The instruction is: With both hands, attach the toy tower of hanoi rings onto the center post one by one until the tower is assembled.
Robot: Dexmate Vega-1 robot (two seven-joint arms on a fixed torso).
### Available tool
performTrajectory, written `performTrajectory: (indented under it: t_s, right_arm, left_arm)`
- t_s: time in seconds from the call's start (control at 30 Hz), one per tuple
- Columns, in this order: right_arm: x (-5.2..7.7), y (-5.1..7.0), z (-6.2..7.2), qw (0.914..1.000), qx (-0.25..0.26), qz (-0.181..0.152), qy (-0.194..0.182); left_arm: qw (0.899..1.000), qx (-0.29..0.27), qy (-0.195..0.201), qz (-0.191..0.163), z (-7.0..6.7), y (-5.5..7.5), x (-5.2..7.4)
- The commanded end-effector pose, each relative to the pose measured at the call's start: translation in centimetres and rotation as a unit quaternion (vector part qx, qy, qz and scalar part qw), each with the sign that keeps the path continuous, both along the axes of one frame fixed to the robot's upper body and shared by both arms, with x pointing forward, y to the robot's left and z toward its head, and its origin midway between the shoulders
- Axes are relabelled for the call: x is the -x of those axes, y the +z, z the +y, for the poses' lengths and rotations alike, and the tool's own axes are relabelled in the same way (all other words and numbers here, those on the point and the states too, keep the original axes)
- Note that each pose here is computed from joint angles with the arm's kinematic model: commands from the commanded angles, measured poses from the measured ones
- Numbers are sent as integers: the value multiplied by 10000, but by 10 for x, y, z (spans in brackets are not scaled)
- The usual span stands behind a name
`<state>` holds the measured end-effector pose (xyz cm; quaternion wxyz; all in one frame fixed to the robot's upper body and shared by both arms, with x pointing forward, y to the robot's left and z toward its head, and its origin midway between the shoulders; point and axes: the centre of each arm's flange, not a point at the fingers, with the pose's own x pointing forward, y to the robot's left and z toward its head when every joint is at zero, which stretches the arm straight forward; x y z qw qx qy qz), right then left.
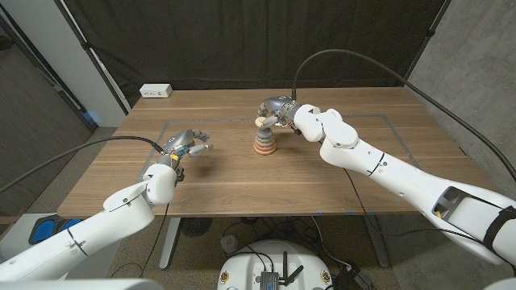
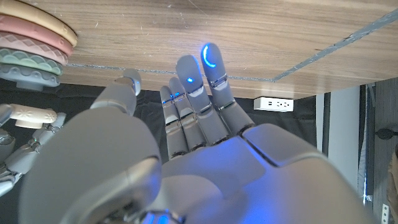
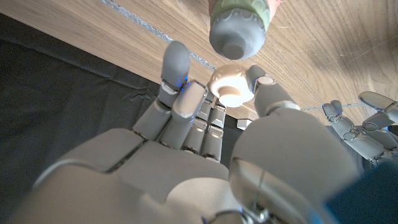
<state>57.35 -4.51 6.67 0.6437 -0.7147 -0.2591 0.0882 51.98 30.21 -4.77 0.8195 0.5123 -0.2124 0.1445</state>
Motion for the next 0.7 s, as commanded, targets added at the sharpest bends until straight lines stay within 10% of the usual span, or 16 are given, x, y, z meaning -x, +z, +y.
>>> performTrajectory:
  t_s: [0.03,0.7]
  right_arm:
    - [-5,-2,0,9997,40,234,-105]
    - [-15,-9,1,9985,173,418,-318]
  left_arm:
    - [10000,12,2,1,1,-1,1]
    - [10000,52,4,32,3,-6,3]
